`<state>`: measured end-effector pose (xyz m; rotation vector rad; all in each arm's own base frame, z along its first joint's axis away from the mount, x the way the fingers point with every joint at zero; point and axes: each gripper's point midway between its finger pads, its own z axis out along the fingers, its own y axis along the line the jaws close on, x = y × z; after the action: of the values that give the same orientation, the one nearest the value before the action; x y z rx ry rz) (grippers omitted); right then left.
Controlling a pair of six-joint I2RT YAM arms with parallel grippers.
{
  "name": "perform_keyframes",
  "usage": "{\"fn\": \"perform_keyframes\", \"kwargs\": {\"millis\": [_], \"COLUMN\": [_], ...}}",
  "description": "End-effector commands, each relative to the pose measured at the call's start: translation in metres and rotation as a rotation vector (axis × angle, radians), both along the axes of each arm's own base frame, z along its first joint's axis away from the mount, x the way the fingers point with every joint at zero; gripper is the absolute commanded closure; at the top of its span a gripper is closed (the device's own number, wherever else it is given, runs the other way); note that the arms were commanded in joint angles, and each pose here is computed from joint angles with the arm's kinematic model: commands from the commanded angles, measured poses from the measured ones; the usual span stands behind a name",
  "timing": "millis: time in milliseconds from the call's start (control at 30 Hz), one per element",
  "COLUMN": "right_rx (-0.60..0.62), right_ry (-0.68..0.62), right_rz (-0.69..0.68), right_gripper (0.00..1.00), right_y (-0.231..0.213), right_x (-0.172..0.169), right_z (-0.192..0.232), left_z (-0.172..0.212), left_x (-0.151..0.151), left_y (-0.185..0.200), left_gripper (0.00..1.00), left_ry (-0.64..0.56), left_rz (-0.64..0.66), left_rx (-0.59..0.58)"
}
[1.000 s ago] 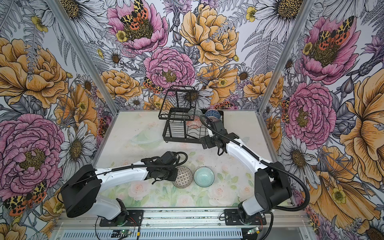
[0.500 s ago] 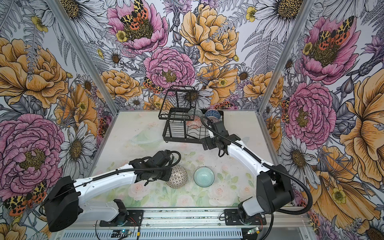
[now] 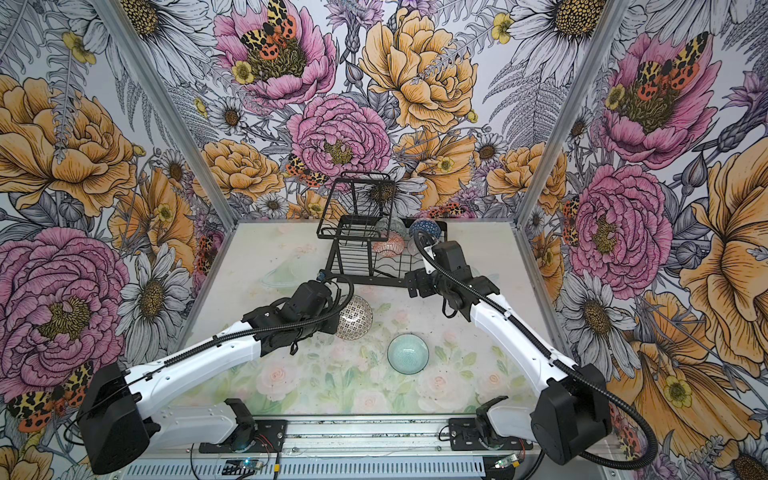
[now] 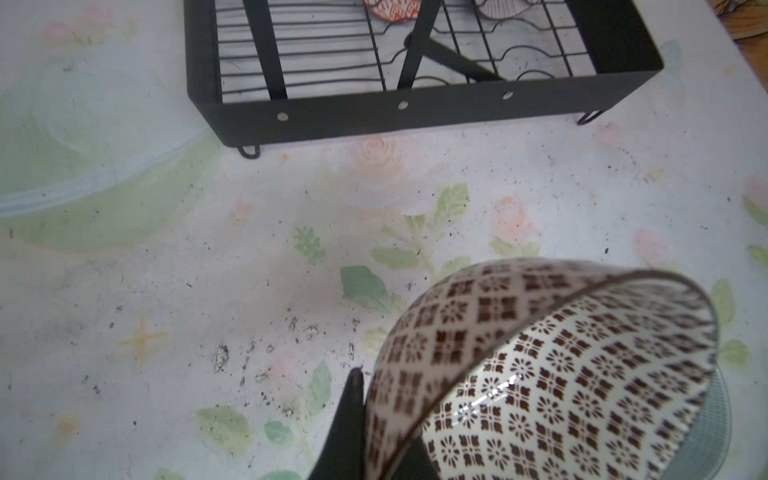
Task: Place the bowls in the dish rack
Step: 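Lift the brown-patterned bowl with the left gripper while the right arm reaches toward it, then close the right gripper on the brown-patterned bowl while the left gripper opens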
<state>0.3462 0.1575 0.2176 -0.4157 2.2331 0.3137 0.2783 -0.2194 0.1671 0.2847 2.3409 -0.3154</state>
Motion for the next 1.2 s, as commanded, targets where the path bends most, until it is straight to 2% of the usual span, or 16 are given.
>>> {"fn": "perform_keyframes", "kwargs": {"millis": [0, 433, 767, 1167], "right_rx": [0.13, 0.358, 0.379, 0.388], "right_ry": [-0.089, -0.228, -0.15, -0.084], "right_rz": [0.057, 0.192, 0.156, 0.095], "right_gripper": [0.0, 0.01, 0.04, 0.24], "right_y": [0.013, 0.046, 0.058, 0.066], "right_x": [-0.008, -0.034, -0.019, -0.001], "right_z": [0.034, 0.083, 0.061, 0.04], "left_z": [0.058, 0.094, 0.118, 0.129], "left_x": [0.034, 0.073, 0.086, 0.089], "left_y": [-0.018, -0.061, -0.078, -0.102], "left_gripper": [1.0, 1.0, 1.0, 1.0], "left_ry": [-0.196, -0.278, -0.335, -0.371], "left_rz": [0.008, -0.054, -0.053, -0.067], "left_rx": [-0.103, -0.161, -0.239, -0.284]}}
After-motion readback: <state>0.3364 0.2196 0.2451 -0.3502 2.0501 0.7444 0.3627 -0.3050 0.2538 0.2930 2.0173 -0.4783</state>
